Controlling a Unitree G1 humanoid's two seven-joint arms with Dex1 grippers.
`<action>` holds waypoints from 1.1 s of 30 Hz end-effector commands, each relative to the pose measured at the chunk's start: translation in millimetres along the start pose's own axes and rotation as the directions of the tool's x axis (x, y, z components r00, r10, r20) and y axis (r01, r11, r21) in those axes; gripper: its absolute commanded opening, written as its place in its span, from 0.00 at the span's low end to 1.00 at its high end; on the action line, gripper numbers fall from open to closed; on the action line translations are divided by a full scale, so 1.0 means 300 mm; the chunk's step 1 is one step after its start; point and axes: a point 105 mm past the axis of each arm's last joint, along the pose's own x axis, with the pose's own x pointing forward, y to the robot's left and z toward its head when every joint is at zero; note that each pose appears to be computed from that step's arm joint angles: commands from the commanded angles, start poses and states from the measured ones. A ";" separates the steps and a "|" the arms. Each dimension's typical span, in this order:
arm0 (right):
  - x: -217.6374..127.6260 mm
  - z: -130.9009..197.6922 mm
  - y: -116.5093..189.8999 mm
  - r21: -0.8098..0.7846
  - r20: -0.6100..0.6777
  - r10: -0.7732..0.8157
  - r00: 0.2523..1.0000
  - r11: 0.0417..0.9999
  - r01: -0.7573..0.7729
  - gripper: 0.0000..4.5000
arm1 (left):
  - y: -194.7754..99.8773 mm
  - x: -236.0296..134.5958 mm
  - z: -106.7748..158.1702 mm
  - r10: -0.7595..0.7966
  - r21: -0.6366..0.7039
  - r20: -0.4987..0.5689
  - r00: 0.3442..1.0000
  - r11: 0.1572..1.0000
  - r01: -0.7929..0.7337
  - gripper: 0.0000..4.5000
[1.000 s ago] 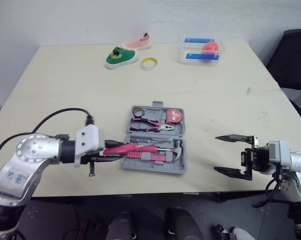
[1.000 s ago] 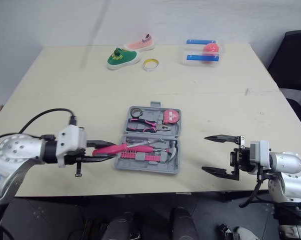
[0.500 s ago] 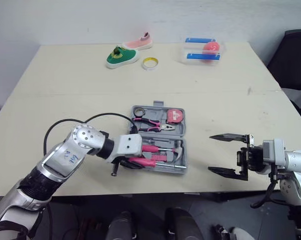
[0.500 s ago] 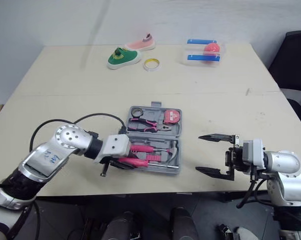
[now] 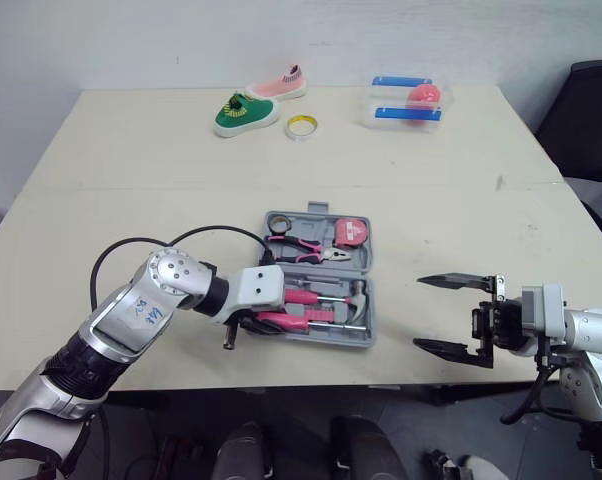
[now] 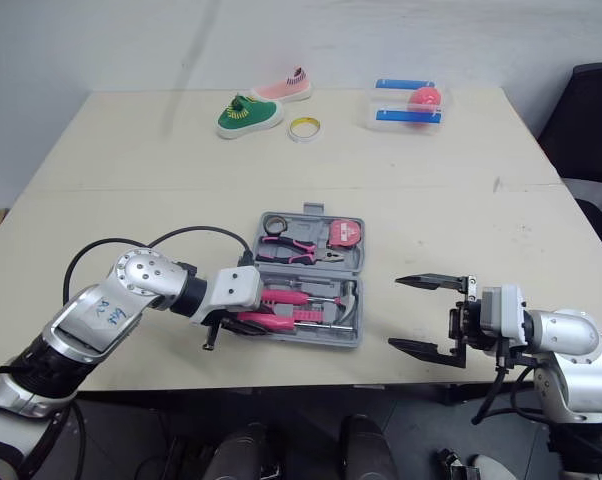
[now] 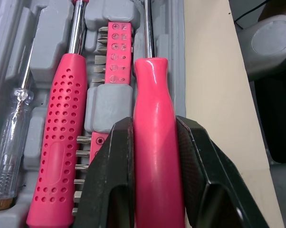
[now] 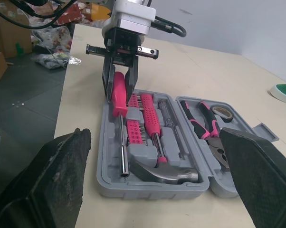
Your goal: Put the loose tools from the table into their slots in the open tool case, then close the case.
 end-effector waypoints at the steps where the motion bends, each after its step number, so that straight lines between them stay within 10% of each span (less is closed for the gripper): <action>1: -0.005 0.033 -0.003 -0.051 0.022 -0.012 1.000 0.999 0.014 1.00 | -0.001 -0.003 0.038 0.008 0.079 0.040 0.999 0.997 -0.011 0.58; 3: -0.005 0.032 -0.003 -0.050 0.023 -0.013 1.000 0.999 0.014 1.00 | 0.009 -0.003 0.047 0.026 0.119 0.056 0.998 0.992 -0.033 0.76; 11: -0.008 0.029 -0.002 -0.044 0.018 -0.016 1.000 0.999 0.016 1.00 | 0.012 -0.054 0.132 0.032 0.149 0.343 0.939 0.985 -0.088 0.76; 21: -0.013 0.020 -0.009 -0.042 0.014 -0.036 0.999 0.998 0.037 1.00 | 0.000 0.026 0.050 0.064 0.018 0.416 0.907 0.997 -0.078 0.00; 33: 0.008 0.025 -0.015 -0.041 0.012 -0.051 0.999 0.998 0.052 1.00 | -0.014 0.136 -0.094 0.102 -0.069 0.281 0.954 0.994 -0.086 0.00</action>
